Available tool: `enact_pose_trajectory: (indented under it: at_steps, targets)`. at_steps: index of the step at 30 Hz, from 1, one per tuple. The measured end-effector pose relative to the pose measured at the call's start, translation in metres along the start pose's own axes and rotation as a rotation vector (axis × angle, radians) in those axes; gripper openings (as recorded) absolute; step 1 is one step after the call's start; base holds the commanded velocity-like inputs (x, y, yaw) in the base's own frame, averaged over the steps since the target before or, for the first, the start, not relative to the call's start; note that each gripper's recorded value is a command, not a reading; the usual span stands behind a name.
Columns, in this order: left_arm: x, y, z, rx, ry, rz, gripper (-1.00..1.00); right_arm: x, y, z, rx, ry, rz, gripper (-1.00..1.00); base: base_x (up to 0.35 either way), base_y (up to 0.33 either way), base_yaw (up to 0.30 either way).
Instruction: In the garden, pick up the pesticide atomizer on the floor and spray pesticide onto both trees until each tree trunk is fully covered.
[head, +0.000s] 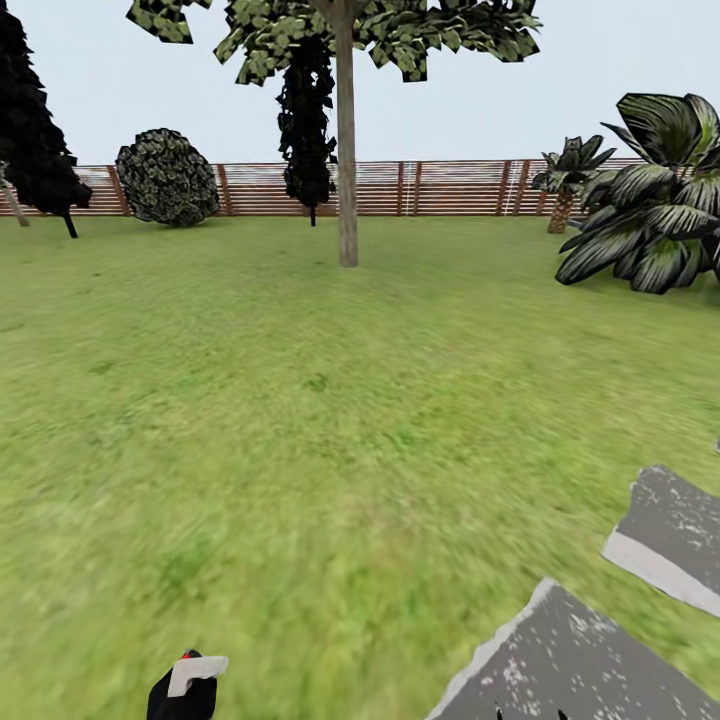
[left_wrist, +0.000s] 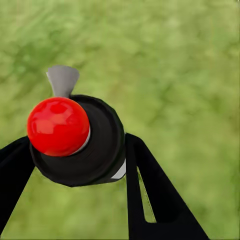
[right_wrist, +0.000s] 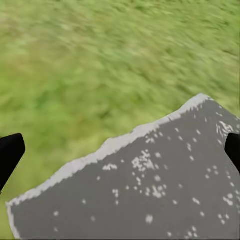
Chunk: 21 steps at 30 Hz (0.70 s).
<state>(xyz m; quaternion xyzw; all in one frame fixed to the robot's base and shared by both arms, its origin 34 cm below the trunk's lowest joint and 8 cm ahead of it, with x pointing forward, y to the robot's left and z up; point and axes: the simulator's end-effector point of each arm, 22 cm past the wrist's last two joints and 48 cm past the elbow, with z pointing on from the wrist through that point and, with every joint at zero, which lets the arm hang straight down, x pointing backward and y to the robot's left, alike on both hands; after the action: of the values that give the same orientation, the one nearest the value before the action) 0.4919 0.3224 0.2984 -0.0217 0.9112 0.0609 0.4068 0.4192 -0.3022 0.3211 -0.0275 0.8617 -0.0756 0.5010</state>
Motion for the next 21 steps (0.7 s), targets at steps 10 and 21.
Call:
enact_pose_trajectory:
  at_steps: [10,21]
  targets:
    - [0.0,0.0001,0.0,0.0,0.0,0.0,-1.0,-0.0001,0.0001,0.0001,0.0,0.0,0.0,1.0,0.344,0.0,0.0]
    - [0.0,0.0,0.0,0.0,0.0,0.0,-1.0,0.0,0.0,0.0,0.0,0.0,0.0,1.0,0.344,0.0,0.0]
